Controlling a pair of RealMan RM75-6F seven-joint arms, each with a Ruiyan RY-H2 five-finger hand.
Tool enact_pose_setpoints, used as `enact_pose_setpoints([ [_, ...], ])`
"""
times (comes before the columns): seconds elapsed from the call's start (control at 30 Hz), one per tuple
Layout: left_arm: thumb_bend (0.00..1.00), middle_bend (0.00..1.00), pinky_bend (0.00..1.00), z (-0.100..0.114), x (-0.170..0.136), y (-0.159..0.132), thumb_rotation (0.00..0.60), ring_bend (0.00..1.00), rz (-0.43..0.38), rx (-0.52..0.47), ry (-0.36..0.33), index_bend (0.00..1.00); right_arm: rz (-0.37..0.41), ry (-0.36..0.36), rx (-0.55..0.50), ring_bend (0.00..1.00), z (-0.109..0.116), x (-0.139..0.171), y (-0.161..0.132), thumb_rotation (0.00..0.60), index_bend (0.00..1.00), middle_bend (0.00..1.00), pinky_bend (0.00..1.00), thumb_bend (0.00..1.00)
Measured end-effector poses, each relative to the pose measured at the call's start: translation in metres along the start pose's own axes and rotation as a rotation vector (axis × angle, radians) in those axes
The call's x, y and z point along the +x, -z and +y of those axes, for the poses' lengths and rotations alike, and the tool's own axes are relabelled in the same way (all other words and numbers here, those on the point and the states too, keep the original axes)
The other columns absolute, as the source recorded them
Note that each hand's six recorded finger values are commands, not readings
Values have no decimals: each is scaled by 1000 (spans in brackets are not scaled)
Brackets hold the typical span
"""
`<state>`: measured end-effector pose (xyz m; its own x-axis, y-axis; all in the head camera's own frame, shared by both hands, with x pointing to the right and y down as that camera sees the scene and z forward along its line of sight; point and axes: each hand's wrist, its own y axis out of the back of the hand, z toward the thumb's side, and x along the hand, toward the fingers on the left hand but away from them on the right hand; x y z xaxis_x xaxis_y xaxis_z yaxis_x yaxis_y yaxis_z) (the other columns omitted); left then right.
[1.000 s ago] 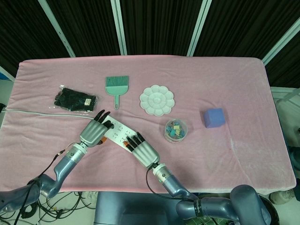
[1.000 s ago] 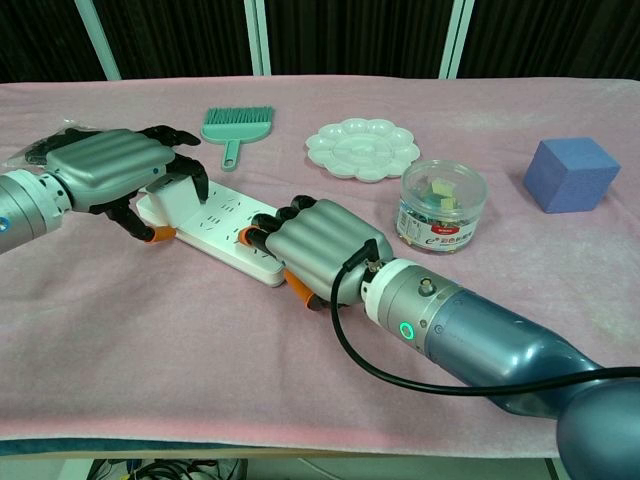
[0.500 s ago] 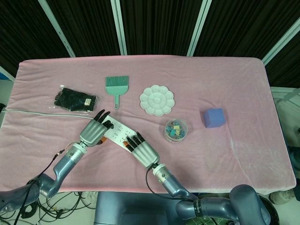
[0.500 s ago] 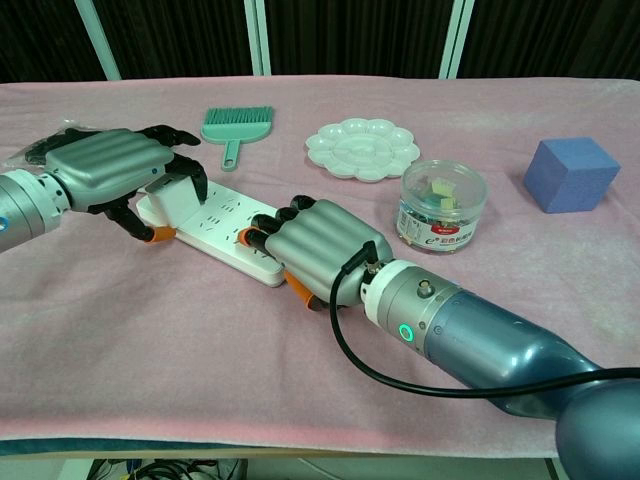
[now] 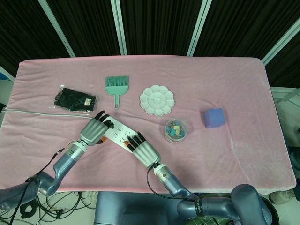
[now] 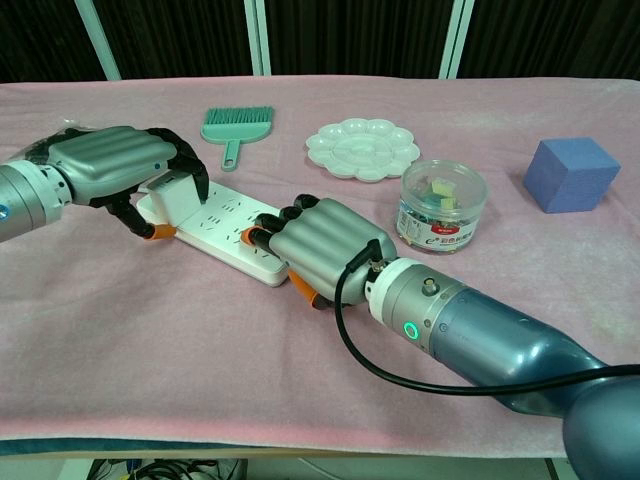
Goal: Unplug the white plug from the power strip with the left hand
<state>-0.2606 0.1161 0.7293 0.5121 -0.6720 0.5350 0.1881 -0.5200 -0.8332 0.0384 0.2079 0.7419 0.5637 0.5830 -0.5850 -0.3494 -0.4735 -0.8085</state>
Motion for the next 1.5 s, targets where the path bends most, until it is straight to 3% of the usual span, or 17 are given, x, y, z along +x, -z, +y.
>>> enact_pose_setpoints([
  [0.9,672,602,102,32,22,7,600,182,64,-28,181,647,17,-20,24,156,-3,1,-1,600,369,205,99,710],
  [1.0,674,613,102,34,23,3,600,194,61,-29,187,659,30,-20,61,156,-5,2,-2,600,370,204,99,710],
  [1.5,695,653,159,37,18,0,600,239,60,-89,143,702,28,-47,34,157,-8,3,-1,600,378,205,99,710],
])
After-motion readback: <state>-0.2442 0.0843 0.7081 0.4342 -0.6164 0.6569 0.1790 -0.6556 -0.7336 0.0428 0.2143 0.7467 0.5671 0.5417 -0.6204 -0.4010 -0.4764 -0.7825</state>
